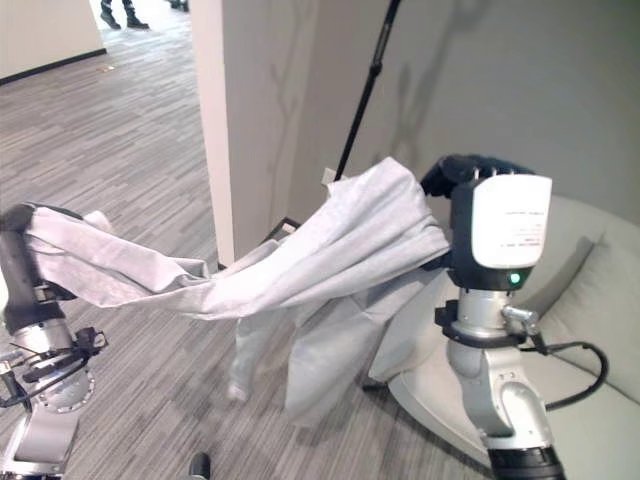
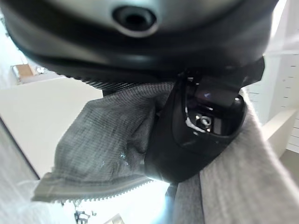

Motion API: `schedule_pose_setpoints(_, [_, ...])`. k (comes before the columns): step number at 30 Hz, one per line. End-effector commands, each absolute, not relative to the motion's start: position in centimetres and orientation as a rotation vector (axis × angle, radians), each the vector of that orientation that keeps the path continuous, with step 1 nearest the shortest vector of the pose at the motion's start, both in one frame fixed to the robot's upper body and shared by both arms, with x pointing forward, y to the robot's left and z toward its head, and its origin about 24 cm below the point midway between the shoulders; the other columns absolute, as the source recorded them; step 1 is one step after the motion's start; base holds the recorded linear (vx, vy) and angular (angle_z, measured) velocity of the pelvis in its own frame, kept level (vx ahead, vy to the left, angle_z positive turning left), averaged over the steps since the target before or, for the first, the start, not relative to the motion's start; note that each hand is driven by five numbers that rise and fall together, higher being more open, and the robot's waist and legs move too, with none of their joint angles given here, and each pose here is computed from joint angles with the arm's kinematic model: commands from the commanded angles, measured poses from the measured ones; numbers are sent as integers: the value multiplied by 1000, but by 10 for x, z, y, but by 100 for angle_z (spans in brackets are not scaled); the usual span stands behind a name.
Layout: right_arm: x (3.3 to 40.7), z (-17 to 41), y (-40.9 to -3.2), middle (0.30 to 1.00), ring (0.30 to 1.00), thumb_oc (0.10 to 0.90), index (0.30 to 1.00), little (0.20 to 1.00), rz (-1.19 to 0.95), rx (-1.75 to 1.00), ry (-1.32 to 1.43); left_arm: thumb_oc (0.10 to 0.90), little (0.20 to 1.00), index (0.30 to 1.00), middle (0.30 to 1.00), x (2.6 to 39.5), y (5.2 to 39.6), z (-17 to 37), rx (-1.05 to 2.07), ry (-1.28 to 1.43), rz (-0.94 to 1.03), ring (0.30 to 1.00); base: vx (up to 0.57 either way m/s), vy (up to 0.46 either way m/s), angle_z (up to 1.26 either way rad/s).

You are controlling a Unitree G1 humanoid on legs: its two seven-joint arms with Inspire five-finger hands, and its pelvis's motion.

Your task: Hang the clothes on the sofa on the clothes rack.

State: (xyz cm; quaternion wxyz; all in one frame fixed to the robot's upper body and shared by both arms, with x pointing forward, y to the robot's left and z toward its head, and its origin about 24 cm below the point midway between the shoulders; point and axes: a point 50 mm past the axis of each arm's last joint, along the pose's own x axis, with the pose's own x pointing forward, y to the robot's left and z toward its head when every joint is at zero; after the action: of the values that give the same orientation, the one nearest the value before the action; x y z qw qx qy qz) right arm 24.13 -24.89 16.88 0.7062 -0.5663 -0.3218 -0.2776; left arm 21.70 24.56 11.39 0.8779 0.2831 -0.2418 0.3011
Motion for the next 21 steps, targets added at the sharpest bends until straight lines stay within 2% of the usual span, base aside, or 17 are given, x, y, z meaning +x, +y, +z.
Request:
schedule_pose_setpoints(1, [252,206,-246,300,300,400,300,300,-669,-1064,-864,400,300,300,300,218,240,152,548,-727,662,300,54,-34,-37])
schedule_pose_setpoints(7, [250,200,-237,300,300,400,300,300,-450,-845,-820,400,300,300,300,209,258,148,564,-679,723,300,44,-105,-25])
schedule_pose_setpoints(11, [244,202,-242,300,300,400,300,300,-397,-866,-804,400,300,300,300,204,259,136,548,-607,701,300,78,-27,-13])
schedule_pose_setpoints(12, [275,175,-187,300,300,400,300,300,-112,-606,-716,400,300,300,300,232,269,151,525,-646,772,300,89,-57,4])
schedule_pose_setpoints(16, [275,172,-195,300,300,400,300,300,-160,-639,-693,400,300,300,300,226,273,141,546,-590,772,300,51,-66,-5])
schedule_pose_setpoints(21, [279,134,-196,300,300,400,300,300,-161,-456,-485,400,300,300,300,227,286,131,559,-515,828,300,52,-81,26])
